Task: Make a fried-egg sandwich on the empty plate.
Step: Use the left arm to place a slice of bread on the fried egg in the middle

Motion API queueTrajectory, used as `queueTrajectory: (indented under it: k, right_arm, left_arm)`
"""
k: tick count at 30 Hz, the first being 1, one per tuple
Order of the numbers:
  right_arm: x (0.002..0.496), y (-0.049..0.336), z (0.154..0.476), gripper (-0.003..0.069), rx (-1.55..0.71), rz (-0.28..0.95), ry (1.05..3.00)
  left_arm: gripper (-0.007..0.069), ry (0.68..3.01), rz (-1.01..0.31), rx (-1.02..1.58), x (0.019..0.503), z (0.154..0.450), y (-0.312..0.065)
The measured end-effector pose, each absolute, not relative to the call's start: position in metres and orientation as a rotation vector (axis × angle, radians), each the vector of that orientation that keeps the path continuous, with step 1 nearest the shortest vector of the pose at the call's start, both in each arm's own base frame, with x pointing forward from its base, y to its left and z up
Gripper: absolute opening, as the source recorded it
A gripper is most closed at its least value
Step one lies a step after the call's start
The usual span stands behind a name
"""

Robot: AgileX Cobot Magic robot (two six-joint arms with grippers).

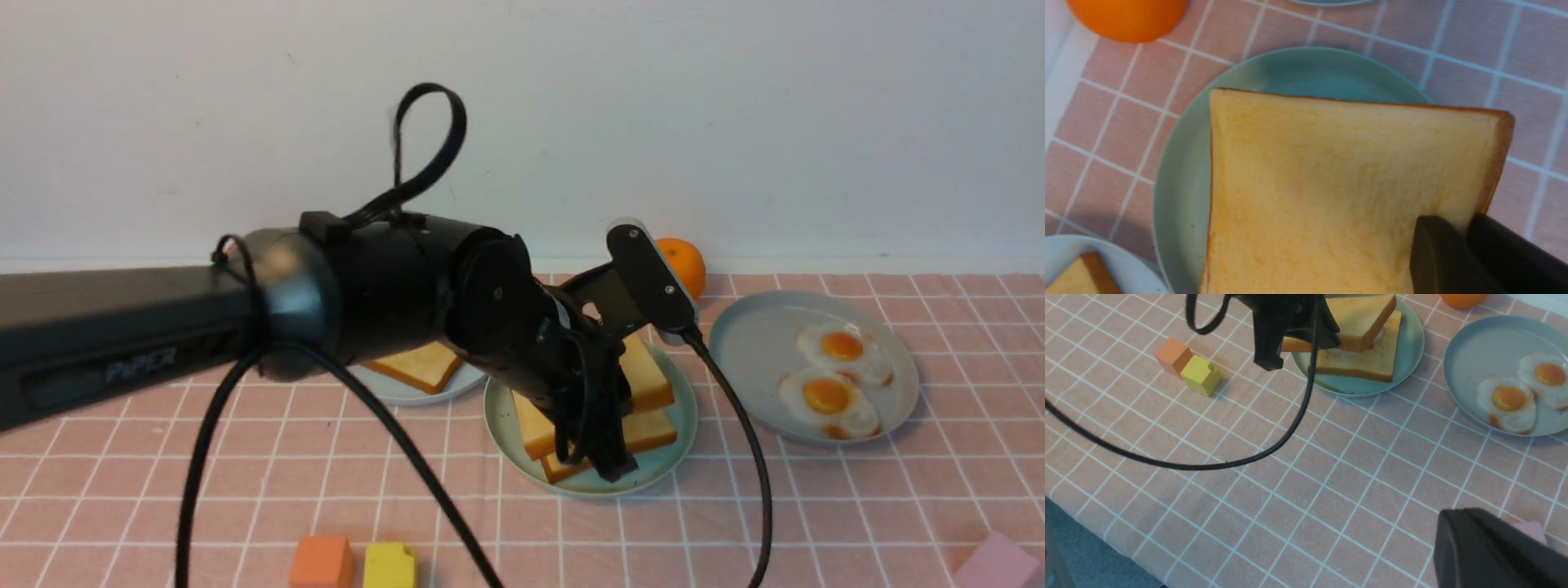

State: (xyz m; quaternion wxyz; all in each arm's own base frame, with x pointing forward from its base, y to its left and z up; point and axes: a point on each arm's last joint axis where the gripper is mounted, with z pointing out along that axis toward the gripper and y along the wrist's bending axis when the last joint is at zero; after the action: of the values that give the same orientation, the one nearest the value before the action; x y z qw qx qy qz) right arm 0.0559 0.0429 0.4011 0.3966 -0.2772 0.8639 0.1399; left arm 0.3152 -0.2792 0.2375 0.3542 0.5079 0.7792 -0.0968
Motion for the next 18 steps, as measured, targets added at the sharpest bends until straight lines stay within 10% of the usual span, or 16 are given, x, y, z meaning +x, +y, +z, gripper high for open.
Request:
queueTrajectory:
  k: [18]
  right_arm:
    - [0.054,0.041,0.402,0.0043,-0.694,0.365,2.184]
  left_arm:
    - [0.0083,2.142,-0.164,1.217,0.343,0.22,-0.292]
